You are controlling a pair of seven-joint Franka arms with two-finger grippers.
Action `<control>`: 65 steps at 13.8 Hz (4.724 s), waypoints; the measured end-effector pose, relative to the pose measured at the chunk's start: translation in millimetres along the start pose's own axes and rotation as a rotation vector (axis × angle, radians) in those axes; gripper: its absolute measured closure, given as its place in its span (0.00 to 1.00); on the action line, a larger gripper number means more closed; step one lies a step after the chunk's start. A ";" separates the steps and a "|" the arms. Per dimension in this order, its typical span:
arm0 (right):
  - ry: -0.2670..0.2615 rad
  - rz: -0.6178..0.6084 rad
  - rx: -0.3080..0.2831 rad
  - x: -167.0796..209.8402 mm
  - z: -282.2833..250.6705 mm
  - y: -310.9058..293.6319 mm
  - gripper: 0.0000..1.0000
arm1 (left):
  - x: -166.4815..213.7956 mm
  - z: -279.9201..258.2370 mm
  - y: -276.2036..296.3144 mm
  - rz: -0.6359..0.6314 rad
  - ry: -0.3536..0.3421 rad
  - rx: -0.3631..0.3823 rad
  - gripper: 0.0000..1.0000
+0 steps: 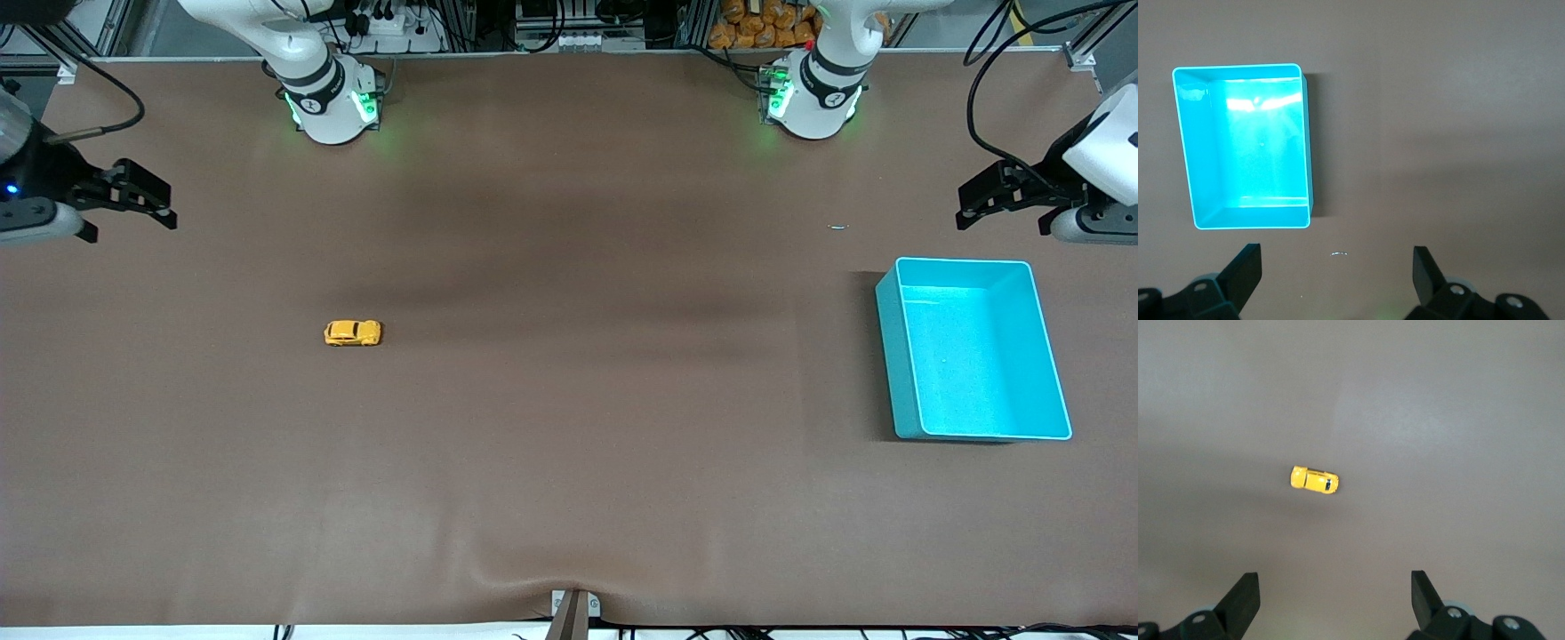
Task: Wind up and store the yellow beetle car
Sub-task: 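Reach the right gripper down to the yellow car and grasp it, then lift the yellow car with the right gripper and draw it back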
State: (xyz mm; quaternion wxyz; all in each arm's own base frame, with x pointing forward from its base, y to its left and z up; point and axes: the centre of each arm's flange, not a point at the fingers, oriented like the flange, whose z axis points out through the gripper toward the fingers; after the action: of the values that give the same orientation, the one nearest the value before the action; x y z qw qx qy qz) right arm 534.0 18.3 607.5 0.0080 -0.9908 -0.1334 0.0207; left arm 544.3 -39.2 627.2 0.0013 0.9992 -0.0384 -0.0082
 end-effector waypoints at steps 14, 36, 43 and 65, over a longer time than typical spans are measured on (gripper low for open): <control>-0.113 -0.763 -0.082 19.1 215.8 -98.1 0.00 | 6.1 6.2 3.9 0.008 0.002 -0.001 0.00; -0.176 -1.191 -0.088 35.4 405.3 -86.9 0.21 | 8.7 10.8 3.7 0.007 -0.006 -0.001 0.00; -0.163 -1.200 -0.094 37.5 408.4 -89.7 0.40 | 11.4 16.0 3.1 0.007 -0.015 -0.002 0.00; -0.161 -1.223 -0.090 38.1 408.0 -88.9 0.60 | 12.1 17.2 3.8 0.008 -0.017 -0.002 0.00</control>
State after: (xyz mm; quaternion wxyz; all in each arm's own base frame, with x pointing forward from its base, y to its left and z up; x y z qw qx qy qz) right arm 529.7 118.3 200.4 -0.0336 -0.7297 -0.6780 0.0815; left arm 555.7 -44.0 609.8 0.0018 0.9990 -0.0424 -0.0169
